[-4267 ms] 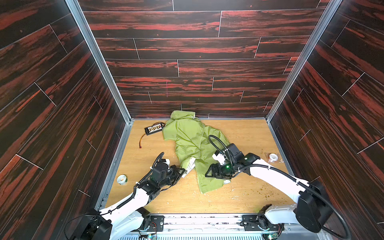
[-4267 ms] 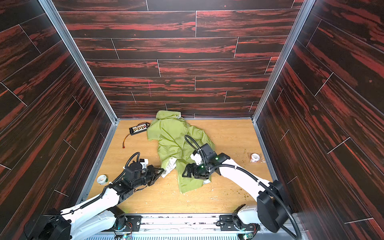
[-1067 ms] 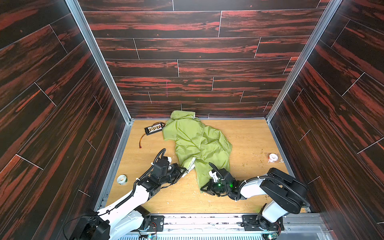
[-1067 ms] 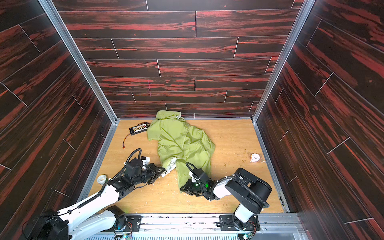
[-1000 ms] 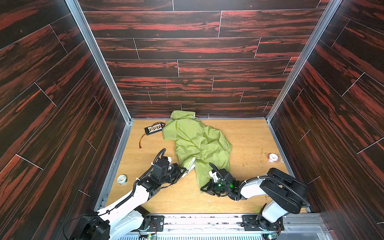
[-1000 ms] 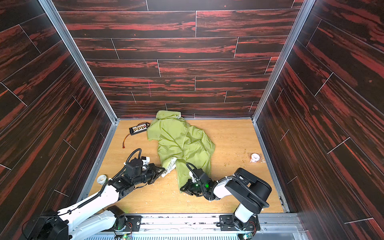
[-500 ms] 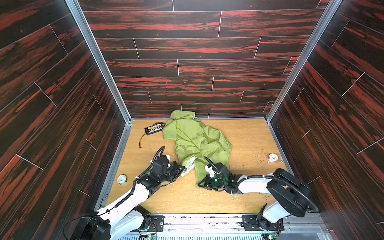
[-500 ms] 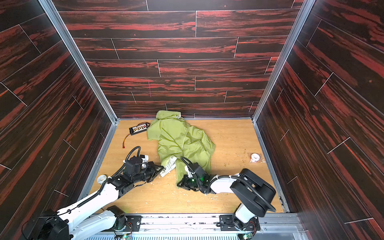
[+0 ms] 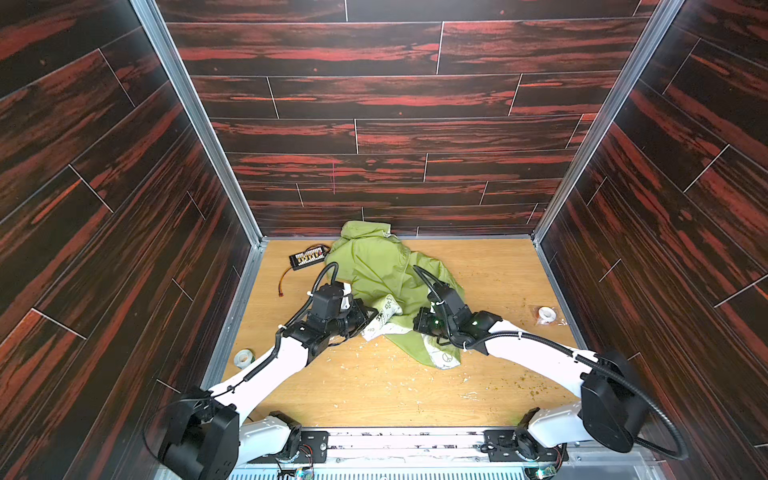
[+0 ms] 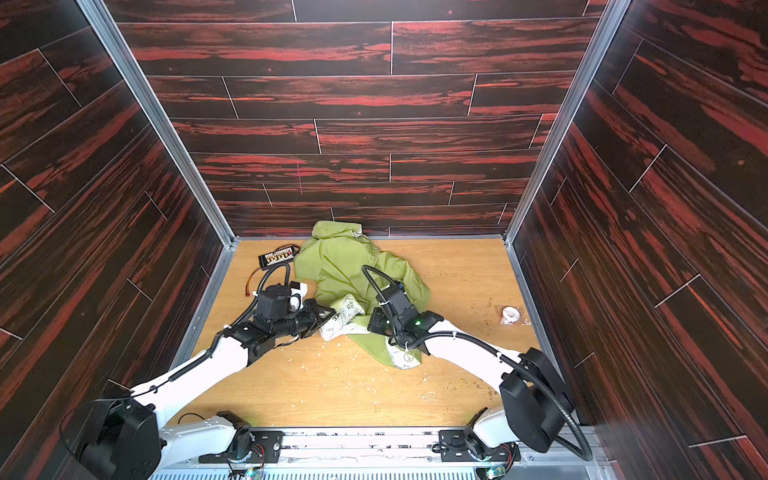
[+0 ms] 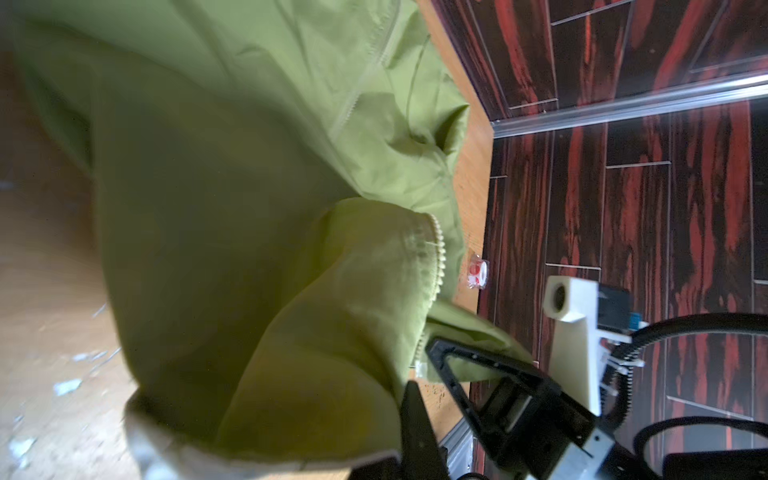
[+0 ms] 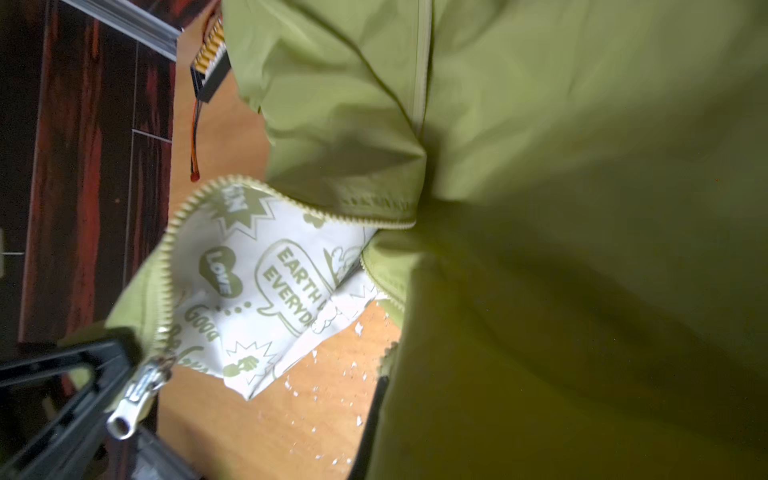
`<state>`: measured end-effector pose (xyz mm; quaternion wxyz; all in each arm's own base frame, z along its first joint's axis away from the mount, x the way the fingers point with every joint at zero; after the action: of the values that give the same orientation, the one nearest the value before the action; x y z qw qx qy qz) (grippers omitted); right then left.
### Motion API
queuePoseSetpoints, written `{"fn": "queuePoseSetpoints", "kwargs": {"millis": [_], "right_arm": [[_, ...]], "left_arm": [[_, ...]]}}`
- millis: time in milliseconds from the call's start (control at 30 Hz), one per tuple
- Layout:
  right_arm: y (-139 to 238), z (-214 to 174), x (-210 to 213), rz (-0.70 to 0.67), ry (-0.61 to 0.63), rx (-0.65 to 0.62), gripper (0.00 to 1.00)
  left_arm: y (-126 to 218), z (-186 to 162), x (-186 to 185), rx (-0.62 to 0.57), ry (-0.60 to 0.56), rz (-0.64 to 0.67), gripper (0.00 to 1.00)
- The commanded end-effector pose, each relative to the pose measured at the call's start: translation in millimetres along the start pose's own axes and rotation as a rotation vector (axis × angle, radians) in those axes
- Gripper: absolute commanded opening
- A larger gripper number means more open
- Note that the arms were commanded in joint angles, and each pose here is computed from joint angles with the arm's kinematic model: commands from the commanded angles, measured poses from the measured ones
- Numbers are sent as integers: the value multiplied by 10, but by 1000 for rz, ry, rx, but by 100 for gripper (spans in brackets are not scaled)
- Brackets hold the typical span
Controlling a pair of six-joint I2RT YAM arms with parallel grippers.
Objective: Zip up the jacket
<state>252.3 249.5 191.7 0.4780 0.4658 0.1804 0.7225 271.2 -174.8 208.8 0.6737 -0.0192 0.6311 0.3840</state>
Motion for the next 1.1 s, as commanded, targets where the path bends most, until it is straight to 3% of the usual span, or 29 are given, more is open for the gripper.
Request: {"fn": "queuePoseSetpoints", "kwargs": {"millis": [0, 167, 367, 467, 600, 833, 1067], "right_arm": [[188, 330, 96, -52, 91, -128, 0], [224, 681, 195, -12, 108, -169, 0], [229, 1011, 361, 83, 162, -203, 0], [282, 1148, 488, 227, 187, -217, 0], [419, 1306, 512, 403, 112, -286, 0], [451, 1468, 512, 709, 16, -194, 0], [557, 1531, 535, 741, -14, -276, 0]], "left_arm": [[58, 179, -274, -128, -102, -143, 0], [115, 354, -419, -274, -109, -214, 0], [20, 490, -607, -264, -117, -285, 0], [-22, 557, -747, -275, -105, -392, 0], [-87, 640, -875, -291, -108, -489, 0], [-185, 721, -1005, -275, -83, -585, 0], [-118, 787, -1102, -343, -79, -701, 0]]}}
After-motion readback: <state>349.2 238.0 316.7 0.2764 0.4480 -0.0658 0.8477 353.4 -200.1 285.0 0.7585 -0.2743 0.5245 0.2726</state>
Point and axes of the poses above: each gripper's point midway between its finger pads, its own y axis back along the fingers, its own x axis along the line the jaws close on, z = x × y, the point moved 7 cm from there along y, back along the fingers, and after that the axes turned 2 degrees about y, right-handed, at the moved point
